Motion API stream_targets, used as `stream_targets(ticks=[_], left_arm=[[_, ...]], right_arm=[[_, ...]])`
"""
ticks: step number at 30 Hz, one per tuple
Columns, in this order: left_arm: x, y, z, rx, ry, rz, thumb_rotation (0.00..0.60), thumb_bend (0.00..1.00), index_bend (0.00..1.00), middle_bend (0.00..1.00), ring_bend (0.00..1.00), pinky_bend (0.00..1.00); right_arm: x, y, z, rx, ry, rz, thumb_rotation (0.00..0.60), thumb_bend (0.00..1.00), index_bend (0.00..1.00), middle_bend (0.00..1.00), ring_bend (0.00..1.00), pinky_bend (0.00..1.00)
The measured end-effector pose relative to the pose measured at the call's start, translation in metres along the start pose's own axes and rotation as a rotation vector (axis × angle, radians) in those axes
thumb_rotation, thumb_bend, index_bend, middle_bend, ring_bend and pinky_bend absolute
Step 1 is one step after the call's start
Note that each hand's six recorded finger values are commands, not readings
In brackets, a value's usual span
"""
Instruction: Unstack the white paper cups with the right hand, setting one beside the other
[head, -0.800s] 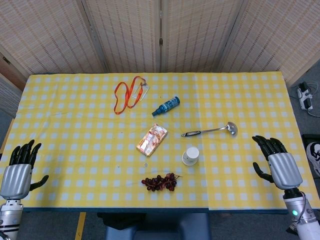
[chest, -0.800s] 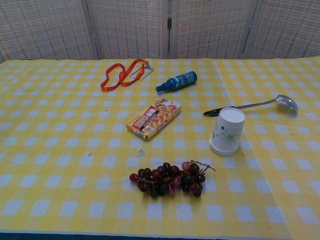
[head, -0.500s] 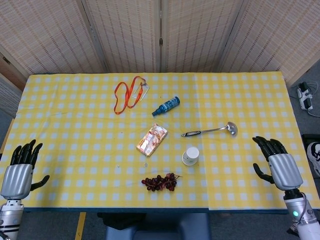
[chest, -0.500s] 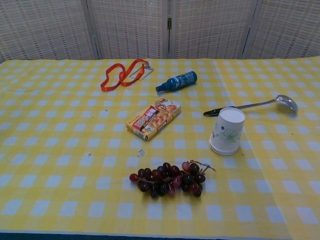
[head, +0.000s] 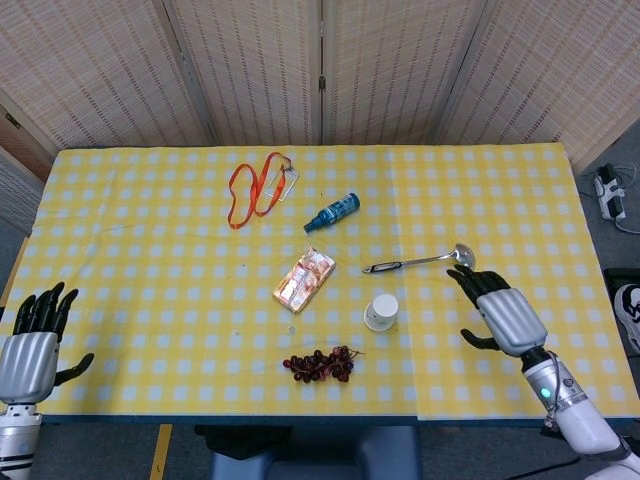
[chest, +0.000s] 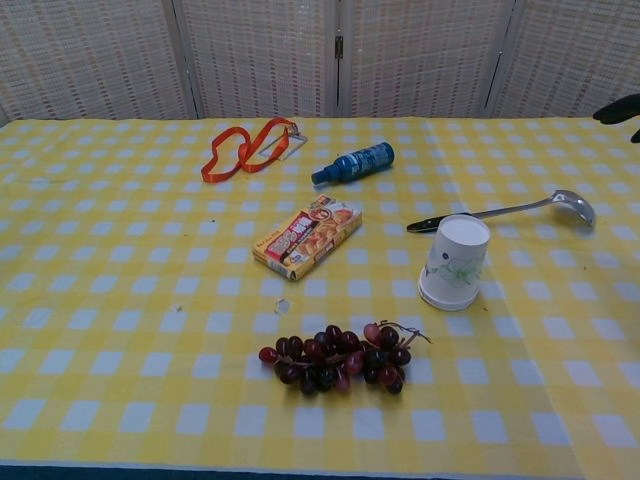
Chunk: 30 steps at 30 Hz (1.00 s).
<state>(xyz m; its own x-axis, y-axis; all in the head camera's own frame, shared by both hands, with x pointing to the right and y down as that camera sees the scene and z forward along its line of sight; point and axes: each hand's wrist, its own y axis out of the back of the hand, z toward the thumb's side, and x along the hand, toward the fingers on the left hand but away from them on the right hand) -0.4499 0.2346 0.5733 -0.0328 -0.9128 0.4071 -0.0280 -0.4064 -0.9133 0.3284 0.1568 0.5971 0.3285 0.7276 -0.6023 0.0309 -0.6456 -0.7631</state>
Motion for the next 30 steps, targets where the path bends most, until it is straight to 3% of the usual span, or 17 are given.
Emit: stream_targets(ticks=[12,20,30], left_arm=[[-0.004,-0.002,-0.006,-0.006,0.01,-0.011,0.6,0.24,0.03,0.0,0.0,0.0],[-0.004,-0.006,-0.009,-0.006,0.019,-0.026,0.6,0.24,0.03,0.0,0.0,0.0],[-0.003,-0.01,-0.011,-0.005,0.035,-0.06,0.6,0.24,0.02,0.0,0.0,0.0]], right_arm=[[-0.063,-0.022,0.052,0.055,0.101,0.161,0.6,0.31,0.15,0.06,0.14,0.14],[-0.087,-0.033,0.071,0.062,0.127,0.205,0.6,0.31,0.2,0.06,0.14,0.14],[-0.102,-0.037,0.082,0.041,0.136,0.264,0.6,0.43,0.24,0.07,0.14,0.14]])
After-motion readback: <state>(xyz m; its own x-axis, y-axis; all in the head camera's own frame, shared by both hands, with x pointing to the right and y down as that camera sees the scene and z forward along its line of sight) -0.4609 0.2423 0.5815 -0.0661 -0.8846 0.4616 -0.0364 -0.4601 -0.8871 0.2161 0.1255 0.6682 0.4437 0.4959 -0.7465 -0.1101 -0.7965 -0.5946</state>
